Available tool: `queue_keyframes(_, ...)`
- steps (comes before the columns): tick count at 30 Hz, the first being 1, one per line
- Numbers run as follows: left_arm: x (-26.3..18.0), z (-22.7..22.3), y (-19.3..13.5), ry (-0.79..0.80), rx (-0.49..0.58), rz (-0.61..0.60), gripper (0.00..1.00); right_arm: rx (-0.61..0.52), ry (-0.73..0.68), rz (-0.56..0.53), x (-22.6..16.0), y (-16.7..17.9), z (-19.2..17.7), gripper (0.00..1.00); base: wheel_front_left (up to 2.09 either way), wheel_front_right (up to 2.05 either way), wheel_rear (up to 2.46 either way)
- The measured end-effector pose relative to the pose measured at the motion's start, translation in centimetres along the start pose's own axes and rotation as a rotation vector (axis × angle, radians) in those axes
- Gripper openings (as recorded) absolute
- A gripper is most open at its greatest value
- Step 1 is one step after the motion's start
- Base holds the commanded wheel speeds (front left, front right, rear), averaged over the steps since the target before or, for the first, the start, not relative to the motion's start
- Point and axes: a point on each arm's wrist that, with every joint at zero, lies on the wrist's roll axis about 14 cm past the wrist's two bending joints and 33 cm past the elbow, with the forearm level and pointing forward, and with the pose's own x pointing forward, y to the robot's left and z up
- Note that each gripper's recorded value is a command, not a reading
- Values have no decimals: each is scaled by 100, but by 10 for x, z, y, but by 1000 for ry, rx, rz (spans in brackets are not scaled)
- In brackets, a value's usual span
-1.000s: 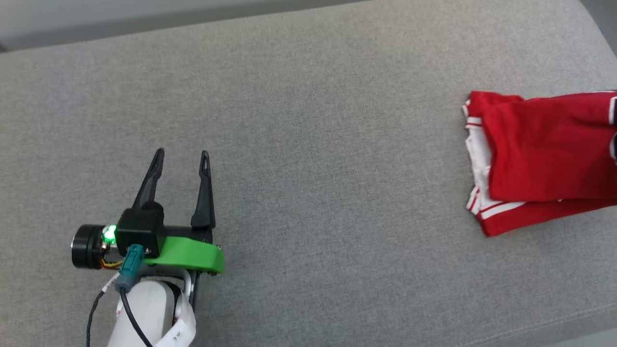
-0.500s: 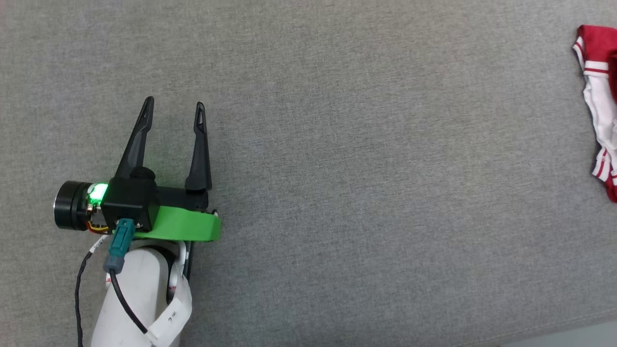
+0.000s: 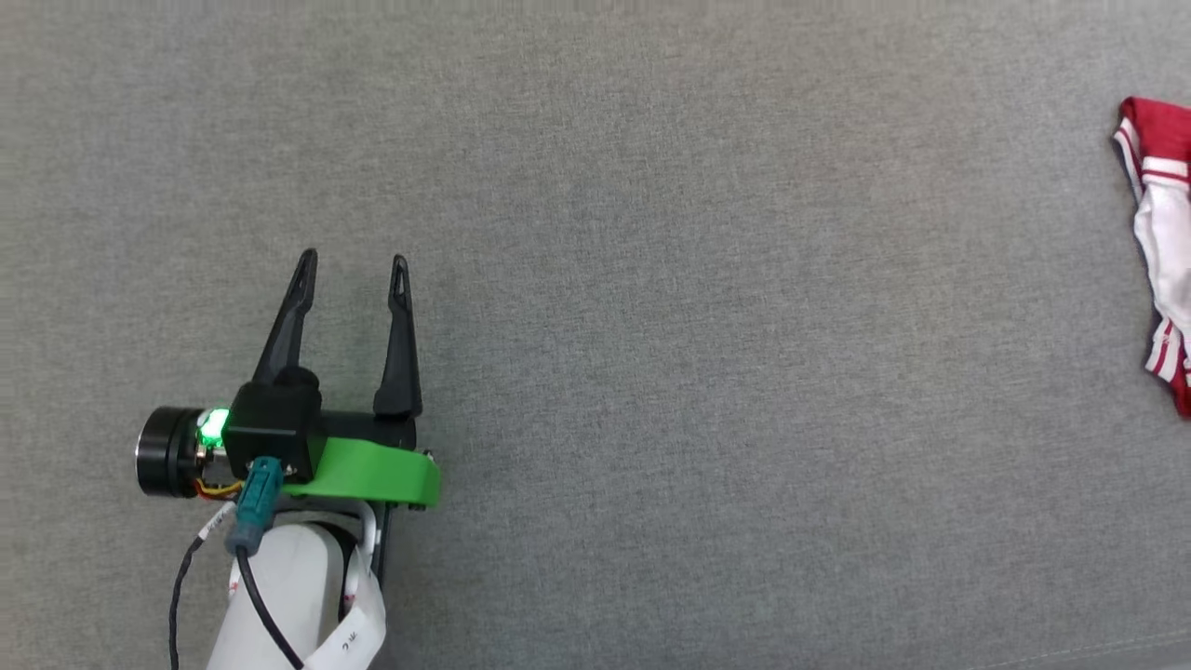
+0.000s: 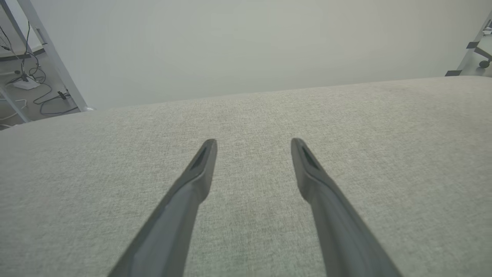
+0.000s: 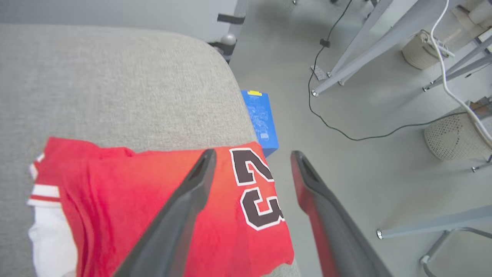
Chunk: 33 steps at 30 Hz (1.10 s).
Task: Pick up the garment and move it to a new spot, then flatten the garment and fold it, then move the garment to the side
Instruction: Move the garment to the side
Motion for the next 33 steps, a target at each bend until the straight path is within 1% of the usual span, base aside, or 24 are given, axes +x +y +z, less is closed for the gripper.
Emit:
queue_keyframes(3,-14,10,5,-4,1,29,100,47,-193,25,-16,5,39,100,0,0,0)
queue_keyframes(6,-31,17,11,-4,4,60,100,99,-380,79,-36,25,73,100,0,0,0)
queue_keyframes(8,-40,23,15,-10,6,77,100,92,-490,119,-54,40,93,100,0,0,0)
queue_keyframes(10,-50,31,19,-22,9,94,100,139,-593,164,-74,57,114,100,0,0,0)
queue_keyframes(14,-65,48,23,-53,17,117,100,191,-764,239,-116,84,141,100,0,0,0)
queue_keyframes(17,-75,59,26,-77,22,133,100,204,-864,283,-144,103,152,100,0,0,0)
queue_keyframes(22,-94,70,35,-98,32,170,100,270,-931,373,-177,143,149,100,0,0,0)
queue_keyframes(23,-98,71,37,-100,32,181,100,264,-929,398,-182,154,145,100,0,0,0)
queue_keyframes(25,-105,74,42,-104,35,198,100,302,-937,427,-192,166,141,100,0,0,0)
queue_keyframes(29,-116,78,48,-112,44,220,100,344,-894,486,-203,191,118,100,0,0,0)
queue_keyframes(33,-126,82,49,-122,45,232,100,399,-806,515,-209,209,83,100,0,0,0)
